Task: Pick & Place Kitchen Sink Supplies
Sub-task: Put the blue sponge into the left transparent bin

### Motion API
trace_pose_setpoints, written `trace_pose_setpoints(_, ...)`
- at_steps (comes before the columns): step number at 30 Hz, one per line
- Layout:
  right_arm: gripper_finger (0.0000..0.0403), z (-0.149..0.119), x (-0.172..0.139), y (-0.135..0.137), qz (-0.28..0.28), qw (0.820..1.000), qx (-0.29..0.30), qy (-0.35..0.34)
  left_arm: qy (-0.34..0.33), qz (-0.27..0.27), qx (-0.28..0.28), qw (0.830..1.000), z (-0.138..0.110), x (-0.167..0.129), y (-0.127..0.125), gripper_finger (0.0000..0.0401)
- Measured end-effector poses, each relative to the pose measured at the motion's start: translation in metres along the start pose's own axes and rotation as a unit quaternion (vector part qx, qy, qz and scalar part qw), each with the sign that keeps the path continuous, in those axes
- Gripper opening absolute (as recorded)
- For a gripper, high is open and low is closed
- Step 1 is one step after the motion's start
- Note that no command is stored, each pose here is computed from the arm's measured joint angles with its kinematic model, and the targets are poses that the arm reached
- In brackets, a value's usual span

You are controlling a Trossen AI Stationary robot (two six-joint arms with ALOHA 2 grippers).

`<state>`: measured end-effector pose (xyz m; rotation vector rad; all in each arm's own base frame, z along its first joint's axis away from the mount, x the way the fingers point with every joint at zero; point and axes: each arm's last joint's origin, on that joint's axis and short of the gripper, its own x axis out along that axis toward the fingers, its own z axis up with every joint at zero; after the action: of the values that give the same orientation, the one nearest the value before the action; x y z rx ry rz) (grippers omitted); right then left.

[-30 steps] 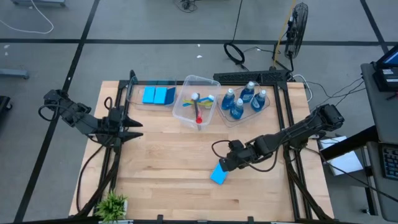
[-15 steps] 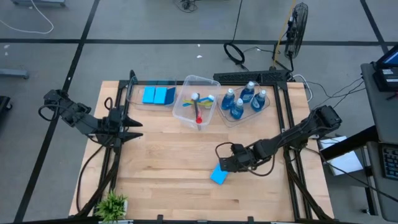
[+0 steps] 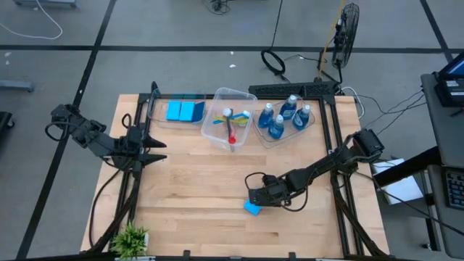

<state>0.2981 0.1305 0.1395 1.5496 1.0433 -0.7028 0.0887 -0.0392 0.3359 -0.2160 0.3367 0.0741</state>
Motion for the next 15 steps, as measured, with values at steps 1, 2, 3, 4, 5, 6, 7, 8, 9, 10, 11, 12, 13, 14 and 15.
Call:
trace_pose_setpoints(1,0.0196,0.0000,0.0012,0.0003,0.000,1.000,0.002,-0.001,0.000,0.000,0.000,1.000,-0.0001,0.0001,0.0000,0.0200)
trace_pose_setpoints(2,0.0196,0.0000,0.0024,0.0002,0.001,1.000,0.004,-0.002,0.000,0.000,0.000,1.000,-0.0001,0.0000,0.0000,0.0202)
trace_pose_setpoints(3,0.0196,0.0002,0.0043,-0.0001,-0.002,1.000,0.007,-0.001,0.000,0.000,-0.001,1.000,0.0000,0.0000,0.0000,0.0204)
trace_pose_setpoints(4,0.0196,0.0005,0.0057,-0.0004,-0.004,1.000,0.009,-0.002,0.000,0.000,0.000,1.000,-0.0001,0.0001,0.0000,0.0204)
trace_pose_setpoints(5,0.0196,0.0007,0.0067,-0.0006,-0.005,1.000,0.009,-0.002,0.000,0.000,0.000,1.000,0.0000,0.0001,-0.0001,0.0203)
trace_pose_setpoints(6,0.0196,0.0008,0.0069,-0.0007,-0.006,1.000,0.010,-0.003,-0.001,0.000,-0.001,1.000,0.0002,0.0001,-0.0001,0.0202)
trace_pose_setpoints(7,0.0196,0.0009,0.0069,-0.0012,-0.008,1.000,0.010,-0.004,0.000,0.000,-0.001,1.000,0.0002,0.0001,-0.0002,0.0200)
trace_pose_setpoints(8,0.0196,0.0011,0.0071,-0.0014,-0.010,1.000,0.010,-0.006,0.000,0.000,-0.001,1.000,0.0001,0.0001,-0.0002,0.0198)
trace_pose_setpoints(9,0.0196,0.0013,0.0071,-0.0018,-0.012,1.000,0.010,-0.007,0.000,0.000,-0.001,1.000,0.0002,0.0001,-0.0002,0.0196)
trace_pose_setpoints(10,0.0194,0.0015,0.0071,-0.0021,-0.013,1.000,0.010,-0.008,0.000,-0.001,-0.001,1.000,0.0002,0.0001,-0.0002,0.0194)
trace_pose_setpoints(11,0.0191,0.0016,0.0072,-0.0025,-0.015,1.000,0.010,-0.009,0.000,-0.001,-0.001,1.000,0.0002,0.0001,-0.0002,0.0192)
trace_pose_setpoints(12,0.0185,0.0019,0.0073,-0.0027,-0.016,1.000,0.011,-0.010,0.000,-0.001,-0.002,1.000,0.0002,0.0001,-0.0003,0.0191)
trace_pose_setpoints(13,0.0179,0.0023,0.0073,-0.0028,-0.017,1.000,0.011,-0.011,0.000,-0.001,-0.002,1.000,0.0002,0.0001,-0.0002,0.0191)
trace_pose_setpoints(14,0.0170,0.0024,0.0073,-0.0030,-0.018,1.000,0.011,-0.011,0.000,-0.001,-0.003,1.000,0.0002,0.0001,-0.0002,0.0192)
trace_pose_setpoints(15,0.0161,0.0025,0.0075,-0.0033,-0.019,1.000,0.011,-0.012,0.000,-0.001,-0.004,1.000,0.0002,0.0001,-0.0003,0.0193)
